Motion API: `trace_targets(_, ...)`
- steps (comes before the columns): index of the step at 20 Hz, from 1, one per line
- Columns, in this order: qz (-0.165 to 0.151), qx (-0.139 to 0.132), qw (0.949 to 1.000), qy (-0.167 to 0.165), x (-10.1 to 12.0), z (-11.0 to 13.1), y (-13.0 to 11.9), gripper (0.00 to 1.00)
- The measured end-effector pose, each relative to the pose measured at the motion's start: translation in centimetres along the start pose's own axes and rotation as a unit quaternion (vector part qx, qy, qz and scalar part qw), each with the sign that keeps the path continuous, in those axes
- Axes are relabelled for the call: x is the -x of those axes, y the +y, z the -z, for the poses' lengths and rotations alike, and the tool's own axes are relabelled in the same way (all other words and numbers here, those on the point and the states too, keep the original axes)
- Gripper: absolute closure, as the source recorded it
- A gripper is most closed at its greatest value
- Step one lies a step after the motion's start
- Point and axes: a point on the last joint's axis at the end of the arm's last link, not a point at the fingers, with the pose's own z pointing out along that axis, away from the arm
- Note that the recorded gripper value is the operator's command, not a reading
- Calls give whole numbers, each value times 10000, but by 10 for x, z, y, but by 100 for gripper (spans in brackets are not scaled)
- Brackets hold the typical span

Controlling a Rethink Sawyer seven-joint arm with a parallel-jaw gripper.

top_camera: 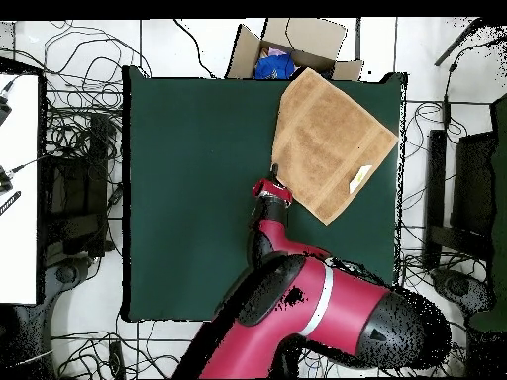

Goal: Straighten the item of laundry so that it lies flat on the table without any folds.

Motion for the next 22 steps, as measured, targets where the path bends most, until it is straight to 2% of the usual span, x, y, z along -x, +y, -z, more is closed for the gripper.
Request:
trace_targets(6,-21,29,10000,4,0,0,-1,100)
trace_targets(12,-302,258,9992,104,4,0,-8,100)
trace_targets(14,-483,351,9981,174,6,0,-12,100)
trace_targets(15,-729,429,9961,266,9,0,-14,100)
trace_targets(22,-1411,528,9868,589,19,-1,-20,100)
